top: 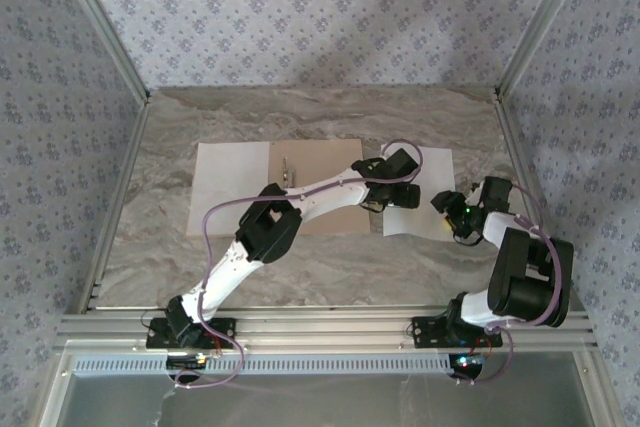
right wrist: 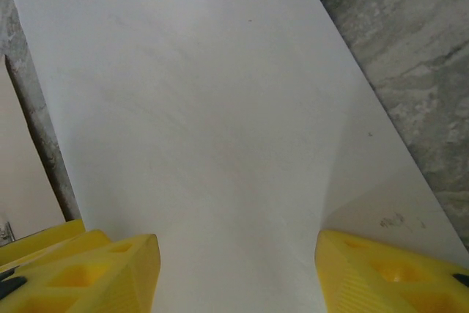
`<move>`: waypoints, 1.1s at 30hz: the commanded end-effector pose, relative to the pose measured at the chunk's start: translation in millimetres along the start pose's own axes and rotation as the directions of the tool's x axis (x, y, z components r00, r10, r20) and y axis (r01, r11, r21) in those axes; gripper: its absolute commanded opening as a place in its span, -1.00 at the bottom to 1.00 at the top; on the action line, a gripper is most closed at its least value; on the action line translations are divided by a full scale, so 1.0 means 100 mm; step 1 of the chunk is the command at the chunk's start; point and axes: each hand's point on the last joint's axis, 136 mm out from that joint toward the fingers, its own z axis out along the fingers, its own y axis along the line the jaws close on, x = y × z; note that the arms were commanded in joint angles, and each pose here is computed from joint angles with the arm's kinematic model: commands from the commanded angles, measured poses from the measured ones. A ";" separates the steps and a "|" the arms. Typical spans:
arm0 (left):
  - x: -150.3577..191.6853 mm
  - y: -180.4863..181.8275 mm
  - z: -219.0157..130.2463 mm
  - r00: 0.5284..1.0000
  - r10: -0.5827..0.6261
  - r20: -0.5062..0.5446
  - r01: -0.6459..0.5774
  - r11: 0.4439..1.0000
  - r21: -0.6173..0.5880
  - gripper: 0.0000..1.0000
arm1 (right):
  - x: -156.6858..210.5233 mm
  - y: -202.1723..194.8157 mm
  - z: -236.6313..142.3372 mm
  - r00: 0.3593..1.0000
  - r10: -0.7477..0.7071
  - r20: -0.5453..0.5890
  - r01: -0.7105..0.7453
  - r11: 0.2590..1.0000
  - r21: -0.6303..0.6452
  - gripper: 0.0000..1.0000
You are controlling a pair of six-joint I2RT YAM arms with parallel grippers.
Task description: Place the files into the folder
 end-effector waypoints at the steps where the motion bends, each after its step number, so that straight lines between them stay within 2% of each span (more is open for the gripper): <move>1: 0.09 -0.10 -0.03 0.999 -0.021 -0.039 0.023 0.998 0.057 0.71 | 0.14 -0.06 0.05 0.998 0.039 -0.047 -0.039 0.999 0.007 0.21; 11: 0.10 -0.15 -0.05 0.999 -0.027 -0.045 0.031 0.996 0.081 0.71 | 0.21 0.00 0.11 0.995 0.072 -0.065 -0.074 0.997 -0.034 0.20; 23: 0.09 -0.16 -0.09 0.998 -0.048 -0.044 0.053 0.993 0.108 0.61 | 0.31 0.18 0.18 0.994 0.056 -0.090 -0.065 0.994 -0.093 0.20; 33: 0.07 -0.16 -0.11 0.996 -0.079 -0.048 0.085 0.986 0.146 0.35 | 0.36 0.24 0.24 0.992 0.060 -0.110 -0.073 0.991 -0.112 0.20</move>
